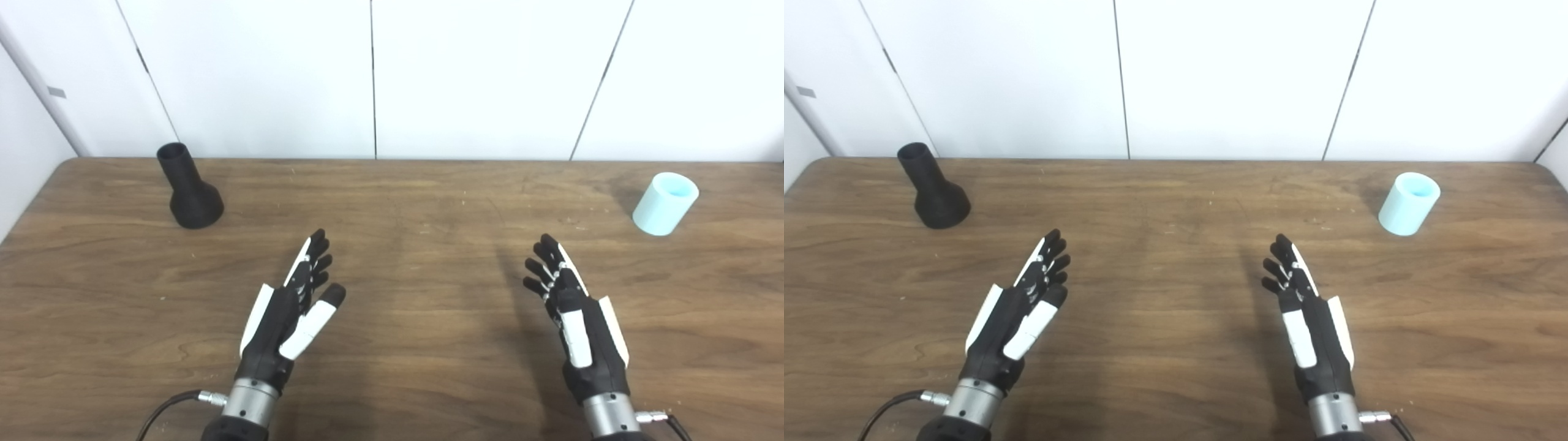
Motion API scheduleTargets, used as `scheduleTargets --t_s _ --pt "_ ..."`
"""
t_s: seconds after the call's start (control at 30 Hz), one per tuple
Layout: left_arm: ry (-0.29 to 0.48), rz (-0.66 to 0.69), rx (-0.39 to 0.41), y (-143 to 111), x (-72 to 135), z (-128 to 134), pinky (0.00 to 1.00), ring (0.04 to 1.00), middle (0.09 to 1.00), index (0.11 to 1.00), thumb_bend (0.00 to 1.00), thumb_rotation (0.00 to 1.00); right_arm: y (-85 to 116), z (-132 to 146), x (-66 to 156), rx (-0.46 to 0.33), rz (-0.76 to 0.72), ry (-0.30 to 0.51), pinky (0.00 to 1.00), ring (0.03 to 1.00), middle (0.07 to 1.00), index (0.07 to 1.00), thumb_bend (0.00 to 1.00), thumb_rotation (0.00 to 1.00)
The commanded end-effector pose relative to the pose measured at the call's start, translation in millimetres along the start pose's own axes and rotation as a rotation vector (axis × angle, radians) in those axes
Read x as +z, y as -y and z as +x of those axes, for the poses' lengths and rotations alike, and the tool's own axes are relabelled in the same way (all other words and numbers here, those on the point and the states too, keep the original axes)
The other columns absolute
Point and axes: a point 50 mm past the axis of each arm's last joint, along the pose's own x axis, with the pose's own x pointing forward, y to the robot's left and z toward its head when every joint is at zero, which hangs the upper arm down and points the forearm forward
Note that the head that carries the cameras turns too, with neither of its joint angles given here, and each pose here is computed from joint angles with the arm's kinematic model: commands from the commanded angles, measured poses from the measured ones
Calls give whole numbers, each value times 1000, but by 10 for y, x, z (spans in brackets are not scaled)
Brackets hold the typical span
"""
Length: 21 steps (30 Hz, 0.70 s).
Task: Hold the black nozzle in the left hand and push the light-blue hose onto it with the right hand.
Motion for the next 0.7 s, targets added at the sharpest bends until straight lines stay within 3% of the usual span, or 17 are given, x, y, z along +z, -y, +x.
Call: scheduleTargets --t_s 0.0,0.67 --pt "43 -49 21 88 111 -19 940 958 983 1000 826 823 45 -78 50 8 -10 25 856 913 945 957 669 970" --pt "40 -49 22 105 107 -22 940 957 981 1000 826 822 65 -82 38 11 -7 21 856 914 946 957 669 970"
